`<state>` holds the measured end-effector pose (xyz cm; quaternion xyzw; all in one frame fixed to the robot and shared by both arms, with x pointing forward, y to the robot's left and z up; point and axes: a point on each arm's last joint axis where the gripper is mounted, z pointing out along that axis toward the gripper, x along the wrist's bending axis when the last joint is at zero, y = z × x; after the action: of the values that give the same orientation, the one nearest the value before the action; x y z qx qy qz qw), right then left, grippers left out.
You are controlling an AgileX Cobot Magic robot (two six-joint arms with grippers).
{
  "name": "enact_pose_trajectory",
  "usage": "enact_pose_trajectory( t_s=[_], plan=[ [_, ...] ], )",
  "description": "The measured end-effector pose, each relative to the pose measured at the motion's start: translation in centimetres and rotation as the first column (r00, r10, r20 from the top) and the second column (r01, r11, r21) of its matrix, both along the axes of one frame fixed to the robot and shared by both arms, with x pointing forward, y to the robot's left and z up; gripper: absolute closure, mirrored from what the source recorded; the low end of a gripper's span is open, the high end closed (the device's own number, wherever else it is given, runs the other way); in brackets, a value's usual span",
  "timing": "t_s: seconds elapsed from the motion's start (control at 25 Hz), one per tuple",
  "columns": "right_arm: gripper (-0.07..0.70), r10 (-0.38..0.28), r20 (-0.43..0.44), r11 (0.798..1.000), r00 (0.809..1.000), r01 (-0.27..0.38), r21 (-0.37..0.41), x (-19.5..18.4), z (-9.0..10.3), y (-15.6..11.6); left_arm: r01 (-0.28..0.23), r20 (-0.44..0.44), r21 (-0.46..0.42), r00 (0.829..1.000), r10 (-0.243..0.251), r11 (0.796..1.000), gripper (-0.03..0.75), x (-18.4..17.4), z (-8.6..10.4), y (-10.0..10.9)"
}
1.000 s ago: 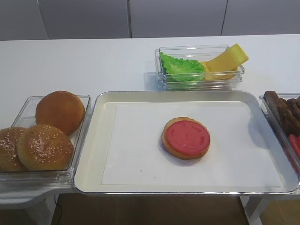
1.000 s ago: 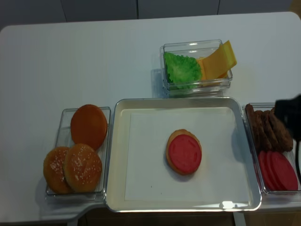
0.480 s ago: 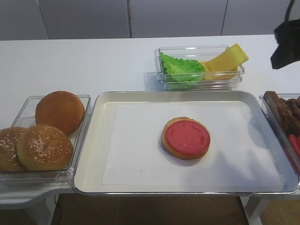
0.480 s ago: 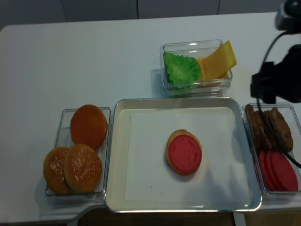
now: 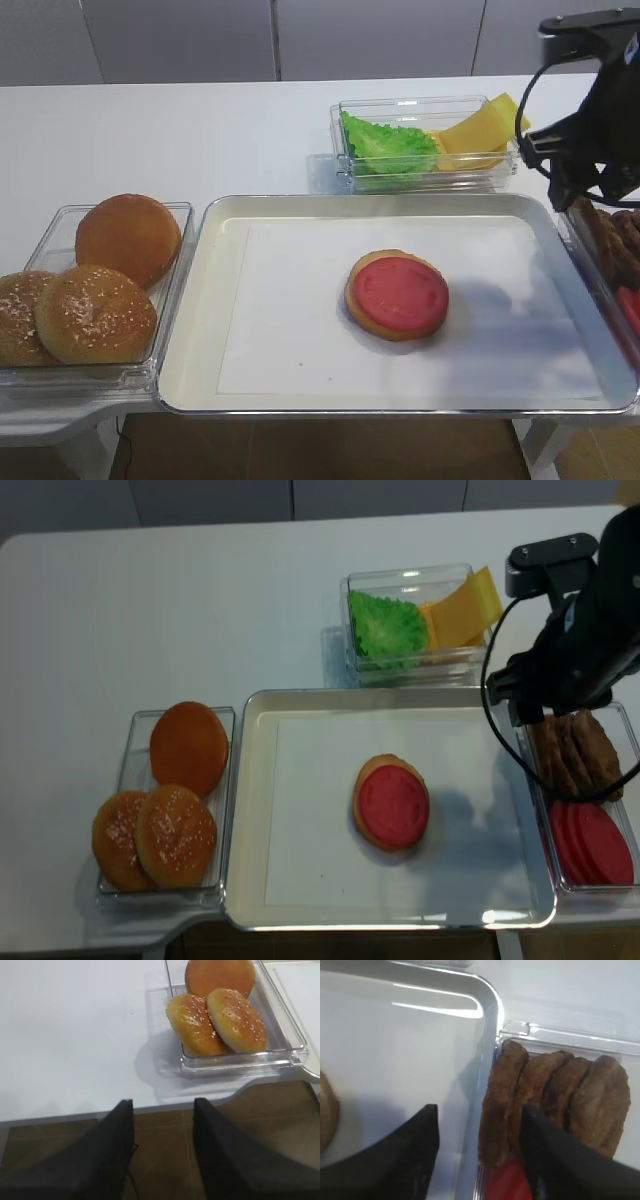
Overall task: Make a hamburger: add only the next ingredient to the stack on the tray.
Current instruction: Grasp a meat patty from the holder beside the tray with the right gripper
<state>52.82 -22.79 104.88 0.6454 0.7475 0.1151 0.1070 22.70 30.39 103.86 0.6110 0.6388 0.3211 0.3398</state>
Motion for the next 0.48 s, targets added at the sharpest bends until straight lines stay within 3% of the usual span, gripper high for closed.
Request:
enact_pose_trajectory(
  t_s=[0.48],
  plan=[
    [0.326, 0.011, -0.058, 0.998, 0.998, -0.015, -0.057, 1.1, -2.1, -0.1, 0.000, 0.000, 0.000, 1.000, 0.000, 1.000, 0.417, 0.0, 0.0, 0.0]
  ],
)
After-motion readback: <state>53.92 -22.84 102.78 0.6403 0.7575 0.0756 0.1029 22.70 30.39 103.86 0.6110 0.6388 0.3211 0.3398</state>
